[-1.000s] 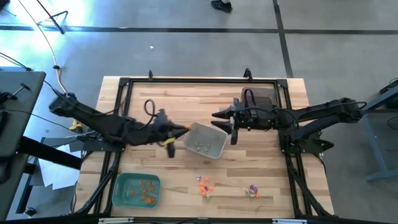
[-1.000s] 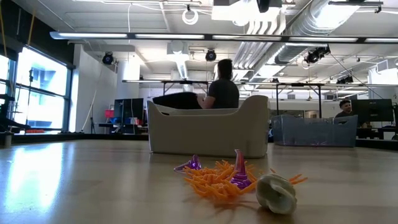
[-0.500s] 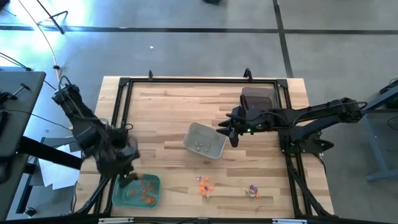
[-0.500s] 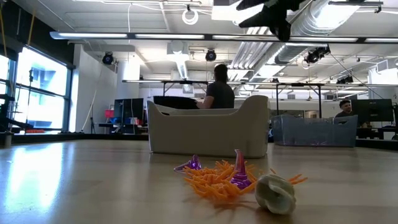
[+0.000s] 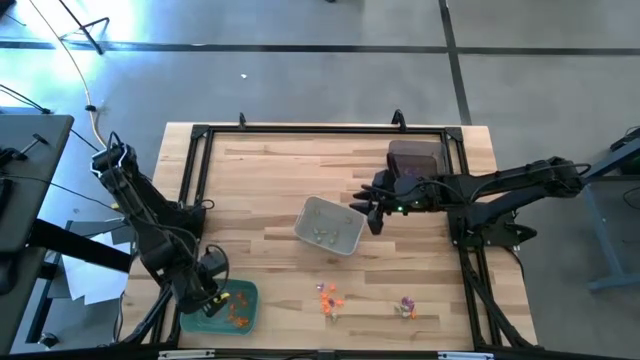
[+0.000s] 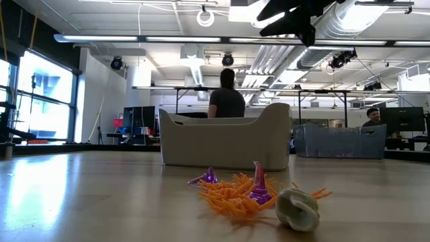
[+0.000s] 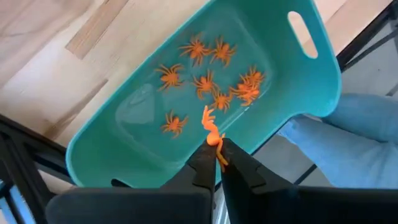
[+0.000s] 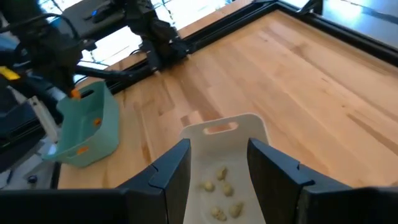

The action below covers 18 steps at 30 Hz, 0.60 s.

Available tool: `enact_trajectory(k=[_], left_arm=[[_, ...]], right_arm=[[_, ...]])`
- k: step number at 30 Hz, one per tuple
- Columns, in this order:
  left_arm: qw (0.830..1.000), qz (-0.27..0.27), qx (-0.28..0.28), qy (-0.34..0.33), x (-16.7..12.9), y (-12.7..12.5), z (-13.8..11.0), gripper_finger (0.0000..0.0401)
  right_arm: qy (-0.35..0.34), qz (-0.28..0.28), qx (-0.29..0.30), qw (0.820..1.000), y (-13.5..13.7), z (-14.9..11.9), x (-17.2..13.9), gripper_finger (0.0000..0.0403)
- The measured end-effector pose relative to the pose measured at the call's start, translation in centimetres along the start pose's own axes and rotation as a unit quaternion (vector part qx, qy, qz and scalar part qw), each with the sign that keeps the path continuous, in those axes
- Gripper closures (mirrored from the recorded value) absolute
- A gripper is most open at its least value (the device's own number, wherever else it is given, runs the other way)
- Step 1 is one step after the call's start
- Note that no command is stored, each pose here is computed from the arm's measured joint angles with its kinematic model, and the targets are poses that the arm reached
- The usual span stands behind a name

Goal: Sort Halloween decoration
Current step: Put the orange spider toy into the green bin, then put the violet witch hat toy into the black bin

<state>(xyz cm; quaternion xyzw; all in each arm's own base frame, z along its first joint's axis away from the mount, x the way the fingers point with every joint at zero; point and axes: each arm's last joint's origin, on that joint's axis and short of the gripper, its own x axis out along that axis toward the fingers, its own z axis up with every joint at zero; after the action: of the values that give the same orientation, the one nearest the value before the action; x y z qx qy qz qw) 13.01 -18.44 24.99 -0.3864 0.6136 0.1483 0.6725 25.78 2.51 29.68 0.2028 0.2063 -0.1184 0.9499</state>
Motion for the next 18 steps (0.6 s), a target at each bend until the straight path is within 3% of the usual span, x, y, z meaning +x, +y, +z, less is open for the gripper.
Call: enact_trajectory(k=[4, 11, 18], left_arm=[[1.000, 0.001, 0.003, -0.001, 0.1, -0.1, 0.0, 0.0379], [0.998, -0.007, 0.069, -0.011, 0.1, -0.2, 0.1, 0.0347], [0.995, -0.052, 0.079, -0.013, 0.1, -1.1, 0.3, 0.0322]], right_arm=[[-0.007, -0.013, 0.003, 1.000, -0.1, 0.1, 0.0, 0.0250], [-0.007, -0.013, 0.003, 1.000, -0.1, 0.1, 0.0, 0.0250], [-0.007, -0.013, 0.007, 1.000, -0.1, 0.1, 0.0, 0.0250]])
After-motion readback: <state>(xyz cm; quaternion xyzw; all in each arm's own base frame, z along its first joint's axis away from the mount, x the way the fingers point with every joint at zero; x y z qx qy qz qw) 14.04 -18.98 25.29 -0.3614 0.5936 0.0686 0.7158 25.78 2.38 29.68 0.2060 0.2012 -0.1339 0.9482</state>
